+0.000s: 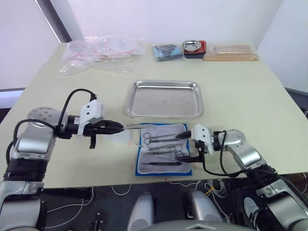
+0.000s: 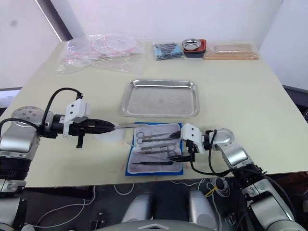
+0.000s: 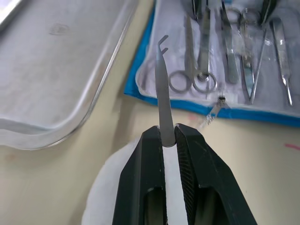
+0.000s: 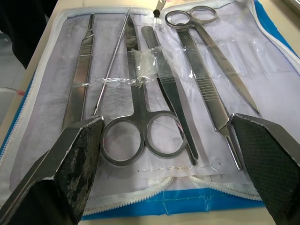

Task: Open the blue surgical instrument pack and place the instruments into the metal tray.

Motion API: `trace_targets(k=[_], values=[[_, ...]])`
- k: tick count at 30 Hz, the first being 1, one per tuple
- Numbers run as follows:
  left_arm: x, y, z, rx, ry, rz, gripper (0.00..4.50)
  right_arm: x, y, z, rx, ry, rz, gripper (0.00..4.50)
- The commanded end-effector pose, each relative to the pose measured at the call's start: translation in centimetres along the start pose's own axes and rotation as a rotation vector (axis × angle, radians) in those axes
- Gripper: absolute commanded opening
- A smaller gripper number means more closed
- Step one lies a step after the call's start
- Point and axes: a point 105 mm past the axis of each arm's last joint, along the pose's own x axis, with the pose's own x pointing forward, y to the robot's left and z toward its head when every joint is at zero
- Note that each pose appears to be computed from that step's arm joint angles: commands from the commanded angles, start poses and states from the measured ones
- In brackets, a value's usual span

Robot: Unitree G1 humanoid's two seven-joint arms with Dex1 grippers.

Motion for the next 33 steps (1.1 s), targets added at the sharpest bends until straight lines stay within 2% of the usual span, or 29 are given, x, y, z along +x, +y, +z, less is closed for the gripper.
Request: trace_targets(k=[1, 7, 10, 19, 27, 33], values=[[-0.8, 0.5, 1.8, 0.029, -0.057, 0.070, 0.10, 0.2, 2.5, -7.0, 0.201, 0.223, 0.027, 4.50], [0.3, 0.9, 3.7, -0.026, -0.189, 0.216, 0.10, 0.2, 2.7, -7.0, 0.199, 0.220, 0.042, 4.50], [0.5, 1.0, 4.2, -0.060, -0.226, 0.273, 0.10, 0.0, 2.9, -7.0, 0.195, 0.216, 0.054, 4.50], [1.4, 1.8, 4.3, -0.134, -0.242, 0.430, 0.10, -0.4, 3.1, -7.1, 0.189, 0.208, 0.056, 4.50], [4.1, 2.3, 4.9, -0.217, -0.275, 0.536, 0.10, -1.0, 3.1, -7.0, 0.181, 0.185, 0.056, 4.50], [5.6, 2.7, 5.0, -0.262, -0.263, 0.603, 0.10, -1.4, 3.0, -6.5, 0.160, 0.161, 0.056, 4.50]])
